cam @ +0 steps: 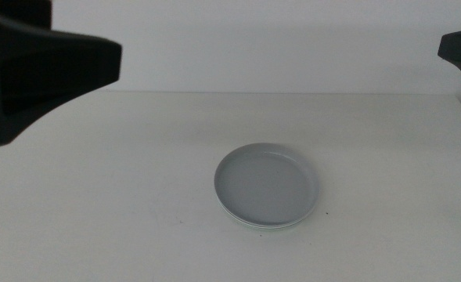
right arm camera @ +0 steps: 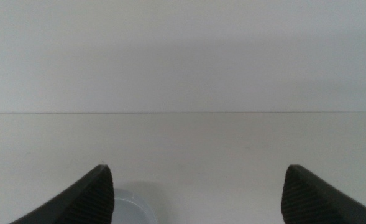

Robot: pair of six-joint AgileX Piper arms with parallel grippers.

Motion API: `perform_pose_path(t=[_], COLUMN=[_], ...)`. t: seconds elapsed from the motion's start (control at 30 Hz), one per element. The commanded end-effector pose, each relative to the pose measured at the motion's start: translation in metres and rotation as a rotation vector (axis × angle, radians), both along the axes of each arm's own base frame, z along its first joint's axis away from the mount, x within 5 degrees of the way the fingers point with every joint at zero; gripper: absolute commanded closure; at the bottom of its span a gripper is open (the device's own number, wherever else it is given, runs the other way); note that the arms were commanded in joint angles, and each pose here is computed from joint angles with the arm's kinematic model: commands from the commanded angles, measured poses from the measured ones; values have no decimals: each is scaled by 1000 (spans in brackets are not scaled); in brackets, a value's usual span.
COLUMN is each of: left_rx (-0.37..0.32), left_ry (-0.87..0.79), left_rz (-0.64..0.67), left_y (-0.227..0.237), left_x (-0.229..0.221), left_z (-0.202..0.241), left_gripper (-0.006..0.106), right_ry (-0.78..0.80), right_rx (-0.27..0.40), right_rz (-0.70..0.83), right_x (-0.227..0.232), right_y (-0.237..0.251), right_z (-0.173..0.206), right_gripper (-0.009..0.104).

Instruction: Stack the three bowls on top of each other.

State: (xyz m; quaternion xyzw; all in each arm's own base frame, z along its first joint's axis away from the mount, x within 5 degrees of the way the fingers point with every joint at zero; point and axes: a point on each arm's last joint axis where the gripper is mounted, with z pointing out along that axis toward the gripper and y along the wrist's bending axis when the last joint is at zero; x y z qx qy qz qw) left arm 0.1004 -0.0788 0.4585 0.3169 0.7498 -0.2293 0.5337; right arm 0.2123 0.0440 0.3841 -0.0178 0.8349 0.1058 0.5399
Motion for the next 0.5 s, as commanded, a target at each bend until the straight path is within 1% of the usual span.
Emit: perform_pose_path(t=[0.0,0.03,0.13,0.17,0.2,0.27,0.33,0.37,0.47], left_rx=[-3,-14,-165,-192,-214,-196,-213,-207,-176], left_ry=[-39,-59,-84,-99,-131,-162,-138,-141,-161], left_rz=[87,167,377,461,518,636,714,739,760], left_y=[7,14,31,39,45,58,66,69,72], left_x=[3,6,14,16,16,16,15,14,13], left_z=[-7,-14,-29,-38,-39,-51,-61,-63,-64], left_gripper=[7,7,7,7,7,7,7,7,7], right_ry=[-8,-10,-10,-10,-10,-10,-10,-10,-10], right_rx=[-5,-5,-5,-5,-5,-5,-5,-5,-5], right_rz=[-10,-10,-10,-10,-10,-10,-10,-10,-10], right_x=[0,0,0,0,0,0,0,0,0], right_y=[-2,-2,-2,-2,-2,-2,-2,-2,-2], right_z=[-1,-1,-1,-1,-1,-1,-1,-1,-1], right_gripper=[2,2,2,2,2,2,2,2,2])
